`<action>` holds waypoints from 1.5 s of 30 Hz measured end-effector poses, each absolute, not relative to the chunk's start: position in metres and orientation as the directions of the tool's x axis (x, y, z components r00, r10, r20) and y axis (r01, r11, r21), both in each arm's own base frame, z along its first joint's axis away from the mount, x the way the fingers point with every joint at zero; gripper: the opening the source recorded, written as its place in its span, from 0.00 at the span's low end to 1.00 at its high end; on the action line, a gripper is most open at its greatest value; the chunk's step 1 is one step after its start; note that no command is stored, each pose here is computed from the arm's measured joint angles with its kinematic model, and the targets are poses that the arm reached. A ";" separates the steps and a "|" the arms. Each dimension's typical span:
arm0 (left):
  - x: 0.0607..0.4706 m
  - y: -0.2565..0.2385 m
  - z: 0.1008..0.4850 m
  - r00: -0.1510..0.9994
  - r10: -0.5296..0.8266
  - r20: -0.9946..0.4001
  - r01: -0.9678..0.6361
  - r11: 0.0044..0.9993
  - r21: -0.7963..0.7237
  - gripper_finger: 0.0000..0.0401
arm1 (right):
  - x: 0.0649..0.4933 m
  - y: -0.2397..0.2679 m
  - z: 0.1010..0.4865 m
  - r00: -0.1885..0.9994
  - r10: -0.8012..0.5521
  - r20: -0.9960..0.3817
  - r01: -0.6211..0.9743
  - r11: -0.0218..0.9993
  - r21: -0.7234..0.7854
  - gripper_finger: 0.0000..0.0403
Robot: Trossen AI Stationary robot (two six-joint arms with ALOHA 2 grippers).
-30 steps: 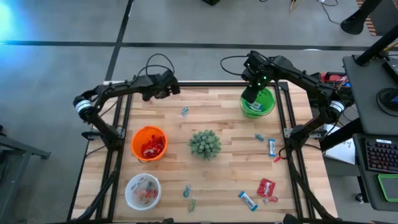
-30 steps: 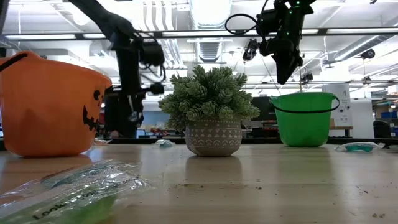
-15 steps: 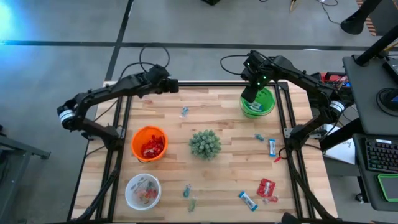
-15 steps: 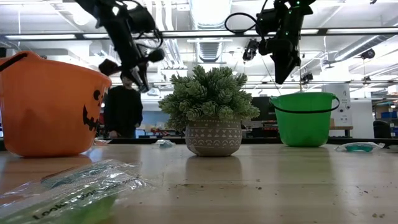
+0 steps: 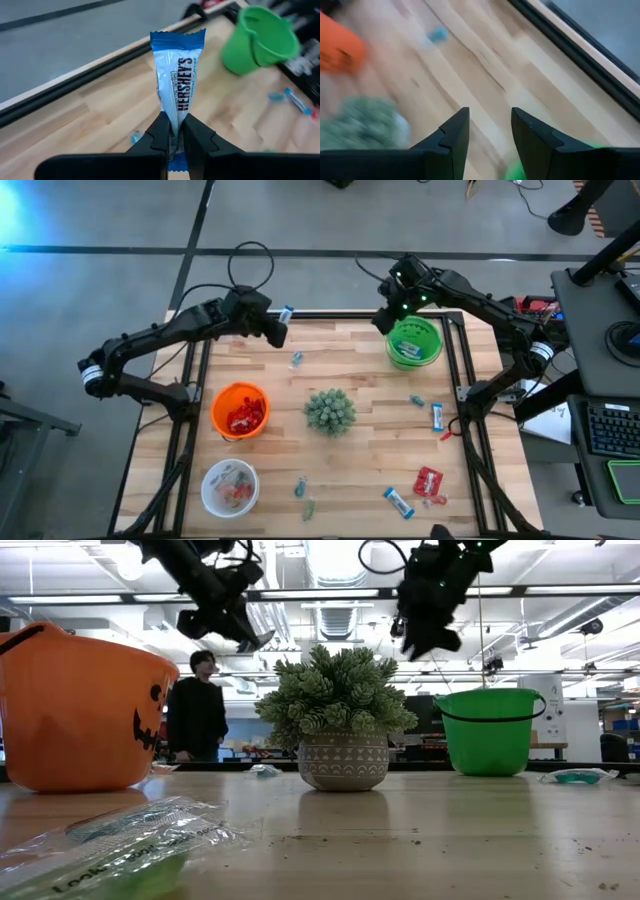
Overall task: Sort candy
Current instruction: Put the white chocolate into the green bucket
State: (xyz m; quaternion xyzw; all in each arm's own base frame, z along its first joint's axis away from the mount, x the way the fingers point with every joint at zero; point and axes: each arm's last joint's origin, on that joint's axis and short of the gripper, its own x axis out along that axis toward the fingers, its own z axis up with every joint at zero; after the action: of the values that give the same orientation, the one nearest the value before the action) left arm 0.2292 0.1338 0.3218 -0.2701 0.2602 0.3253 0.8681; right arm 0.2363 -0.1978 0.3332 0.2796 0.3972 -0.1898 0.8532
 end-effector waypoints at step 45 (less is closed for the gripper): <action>0.236 0.122 0.353 0.905 0.204 -0.375 -0.340 0.875 -0.344 0.02 | 0.364 -0.128 0.360 0.963 -0.163 -0.214 0.256 0.798 0.546 0.49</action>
State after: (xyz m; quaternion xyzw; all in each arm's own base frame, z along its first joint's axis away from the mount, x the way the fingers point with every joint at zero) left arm 0.2358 0.1222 0.3529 -0.2051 0.1657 0.1425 0.9540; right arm 0.3640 -0.1279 0.3595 0.2980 0.0784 -0.1110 0.9449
